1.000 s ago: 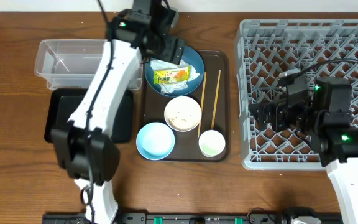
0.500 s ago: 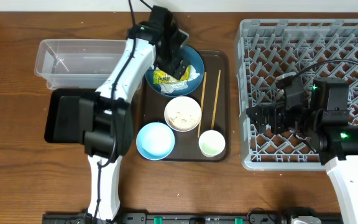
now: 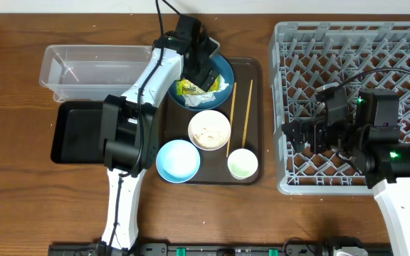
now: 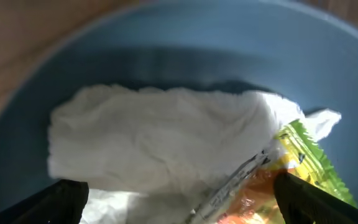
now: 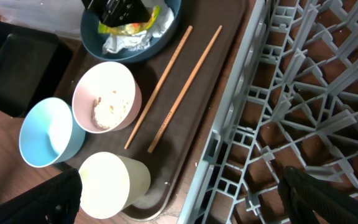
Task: Sort waste into correct bins and load items into the dishwasher rack
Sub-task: 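Grasp the tissue and yellow wrapper with the left gripper and lift, then move the left gripper over the clear bin and release the trash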
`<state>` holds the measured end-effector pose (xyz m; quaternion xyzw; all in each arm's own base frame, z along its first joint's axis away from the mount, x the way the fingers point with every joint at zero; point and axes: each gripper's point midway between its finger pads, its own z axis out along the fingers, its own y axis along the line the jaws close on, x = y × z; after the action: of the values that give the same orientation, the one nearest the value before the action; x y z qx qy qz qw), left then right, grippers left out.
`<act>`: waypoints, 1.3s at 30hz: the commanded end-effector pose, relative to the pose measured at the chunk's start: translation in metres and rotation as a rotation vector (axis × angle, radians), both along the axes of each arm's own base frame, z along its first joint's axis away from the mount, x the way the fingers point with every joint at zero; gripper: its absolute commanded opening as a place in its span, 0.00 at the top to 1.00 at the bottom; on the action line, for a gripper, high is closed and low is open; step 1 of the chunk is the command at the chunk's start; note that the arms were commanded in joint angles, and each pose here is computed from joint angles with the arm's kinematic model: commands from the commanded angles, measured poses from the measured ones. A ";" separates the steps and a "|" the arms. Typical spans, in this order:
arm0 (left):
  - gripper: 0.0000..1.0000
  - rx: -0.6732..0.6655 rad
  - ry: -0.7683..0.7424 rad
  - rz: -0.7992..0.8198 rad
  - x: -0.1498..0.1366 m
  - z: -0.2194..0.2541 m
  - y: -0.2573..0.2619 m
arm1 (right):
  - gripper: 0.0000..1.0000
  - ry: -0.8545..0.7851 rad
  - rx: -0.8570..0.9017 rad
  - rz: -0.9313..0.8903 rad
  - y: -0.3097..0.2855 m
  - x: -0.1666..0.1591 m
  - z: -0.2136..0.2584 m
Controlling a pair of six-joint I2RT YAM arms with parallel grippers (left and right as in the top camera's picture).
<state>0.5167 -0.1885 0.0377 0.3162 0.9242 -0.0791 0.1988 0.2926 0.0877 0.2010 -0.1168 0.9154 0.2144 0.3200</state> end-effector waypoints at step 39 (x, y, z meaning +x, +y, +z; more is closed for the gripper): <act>0.94 -0.214 -0.196 0.420 0.006 0.179 0.060 | 0.01 -0.027 0.013 -0.003 0.003 0.005 0.010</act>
<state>0.5239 -0.1499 0.1733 0.1387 0.9385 -0.1131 0.2953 0.2954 0.0877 0.2033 -0.1180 0.9130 0.2135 0.3270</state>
